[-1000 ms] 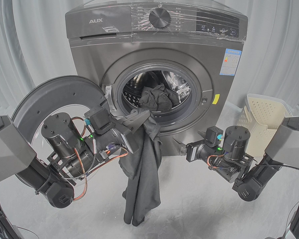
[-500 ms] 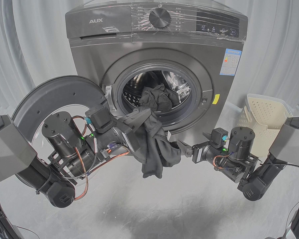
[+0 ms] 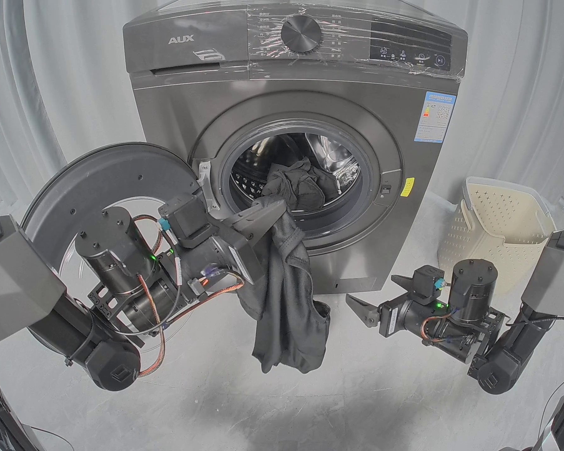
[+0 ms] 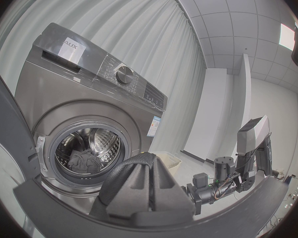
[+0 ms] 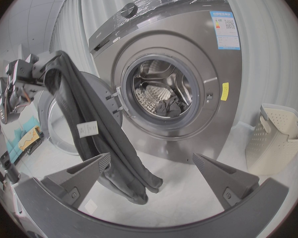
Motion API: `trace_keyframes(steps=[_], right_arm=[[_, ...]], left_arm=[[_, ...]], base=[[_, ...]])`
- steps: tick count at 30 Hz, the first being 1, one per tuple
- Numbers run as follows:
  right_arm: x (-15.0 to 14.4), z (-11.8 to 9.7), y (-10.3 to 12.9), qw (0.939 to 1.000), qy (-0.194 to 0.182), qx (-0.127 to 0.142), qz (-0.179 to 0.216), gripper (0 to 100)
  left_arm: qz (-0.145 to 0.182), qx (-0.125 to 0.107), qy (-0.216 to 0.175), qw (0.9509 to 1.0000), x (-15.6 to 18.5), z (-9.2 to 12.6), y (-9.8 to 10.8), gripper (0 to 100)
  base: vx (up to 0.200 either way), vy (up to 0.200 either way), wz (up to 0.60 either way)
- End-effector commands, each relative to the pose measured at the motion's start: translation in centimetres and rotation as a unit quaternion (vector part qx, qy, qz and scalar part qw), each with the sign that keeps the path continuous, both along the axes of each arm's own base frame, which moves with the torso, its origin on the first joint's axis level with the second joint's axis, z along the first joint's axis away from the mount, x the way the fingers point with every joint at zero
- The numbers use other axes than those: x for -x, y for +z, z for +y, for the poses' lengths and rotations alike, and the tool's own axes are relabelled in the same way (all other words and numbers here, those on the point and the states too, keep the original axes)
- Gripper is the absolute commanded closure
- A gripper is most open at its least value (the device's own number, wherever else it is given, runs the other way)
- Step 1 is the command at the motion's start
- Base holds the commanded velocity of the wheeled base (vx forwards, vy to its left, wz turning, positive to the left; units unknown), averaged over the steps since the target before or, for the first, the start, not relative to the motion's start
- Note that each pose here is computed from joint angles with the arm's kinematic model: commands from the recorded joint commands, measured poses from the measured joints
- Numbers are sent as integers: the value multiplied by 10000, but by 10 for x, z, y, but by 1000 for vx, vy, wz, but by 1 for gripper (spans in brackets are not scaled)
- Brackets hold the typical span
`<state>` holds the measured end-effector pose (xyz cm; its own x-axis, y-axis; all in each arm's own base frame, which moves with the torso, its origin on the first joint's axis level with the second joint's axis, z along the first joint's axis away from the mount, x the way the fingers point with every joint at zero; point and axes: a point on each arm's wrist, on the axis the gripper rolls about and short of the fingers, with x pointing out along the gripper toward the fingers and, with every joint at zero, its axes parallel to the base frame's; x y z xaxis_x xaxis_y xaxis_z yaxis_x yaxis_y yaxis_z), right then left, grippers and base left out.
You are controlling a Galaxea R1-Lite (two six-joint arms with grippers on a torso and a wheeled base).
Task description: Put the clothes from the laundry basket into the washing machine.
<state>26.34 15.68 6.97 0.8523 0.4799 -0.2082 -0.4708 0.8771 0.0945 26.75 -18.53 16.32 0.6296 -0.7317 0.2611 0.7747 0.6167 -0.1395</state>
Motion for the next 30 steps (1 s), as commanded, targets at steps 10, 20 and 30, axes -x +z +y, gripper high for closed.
trace_keyframes(steps=[10,20,30], right_arm=[[13,-2,-35,9970,620,215,405,0],[-5,11,-58,9955,842,152,403,0],[-32,28,-65,9956,924,-2,165,0]], left_arm=[[-104,82,-21,9999,-2,-4,5,100],[-104,73,-19,9999,-2,-4,5,100],[-123,95,-29,9999,-3,-5,6,100]], base=[[0,0,0],[0,0,0],[0,0,0]])
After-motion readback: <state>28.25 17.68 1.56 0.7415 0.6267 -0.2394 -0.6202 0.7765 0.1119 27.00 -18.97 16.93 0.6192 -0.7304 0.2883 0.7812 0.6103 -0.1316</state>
